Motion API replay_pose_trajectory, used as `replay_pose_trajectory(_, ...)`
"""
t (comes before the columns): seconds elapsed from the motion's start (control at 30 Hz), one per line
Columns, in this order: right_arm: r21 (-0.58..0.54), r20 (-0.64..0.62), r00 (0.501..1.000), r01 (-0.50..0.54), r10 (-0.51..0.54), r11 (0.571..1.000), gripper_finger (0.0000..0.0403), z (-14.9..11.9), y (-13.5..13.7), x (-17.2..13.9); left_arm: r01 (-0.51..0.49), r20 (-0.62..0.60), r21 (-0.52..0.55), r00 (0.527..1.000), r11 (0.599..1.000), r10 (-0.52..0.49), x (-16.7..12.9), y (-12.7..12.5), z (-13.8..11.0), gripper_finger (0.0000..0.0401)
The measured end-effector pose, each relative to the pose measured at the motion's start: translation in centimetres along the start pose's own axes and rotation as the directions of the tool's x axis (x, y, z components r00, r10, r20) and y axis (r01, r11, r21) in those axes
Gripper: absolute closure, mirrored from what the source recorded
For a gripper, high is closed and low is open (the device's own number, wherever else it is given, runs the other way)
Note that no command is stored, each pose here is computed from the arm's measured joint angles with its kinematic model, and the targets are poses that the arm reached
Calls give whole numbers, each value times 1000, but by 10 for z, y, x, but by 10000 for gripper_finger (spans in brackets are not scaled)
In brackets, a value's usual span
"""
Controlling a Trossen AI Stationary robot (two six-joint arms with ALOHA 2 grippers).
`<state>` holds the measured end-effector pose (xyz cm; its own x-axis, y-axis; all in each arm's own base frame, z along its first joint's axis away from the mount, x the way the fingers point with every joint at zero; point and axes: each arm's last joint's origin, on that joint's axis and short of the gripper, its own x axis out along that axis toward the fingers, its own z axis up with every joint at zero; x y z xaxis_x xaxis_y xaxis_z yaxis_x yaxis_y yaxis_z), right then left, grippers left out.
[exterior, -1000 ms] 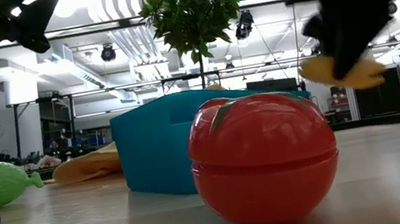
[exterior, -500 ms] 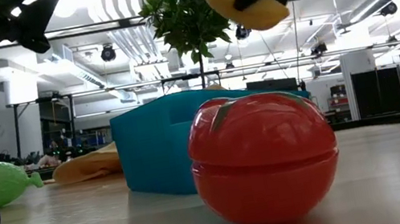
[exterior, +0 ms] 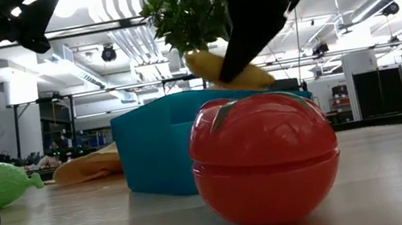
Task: Pick and placing Produce into tupperware
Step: Put the yellow banana into the blue bin
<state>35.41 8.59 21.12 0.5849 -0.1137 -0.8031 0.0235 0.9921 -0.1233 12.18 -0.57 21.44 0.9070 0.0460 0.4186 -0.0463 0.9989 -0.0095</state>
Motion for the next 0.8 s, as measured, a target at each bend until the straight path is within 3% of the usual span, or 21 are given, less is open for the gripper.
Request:
replay_pose_trajectory(0.3,-50,-54,998,22,-25,998,256,-3,-7,19,0,0,0,1000,1000,0,0,0,0,205)
replay_pose_trajectory(0.8,-89,-75,997,16,-22,996,238,-6,-7,25,0,0,0,1000,1000,0,0,0,0,205)
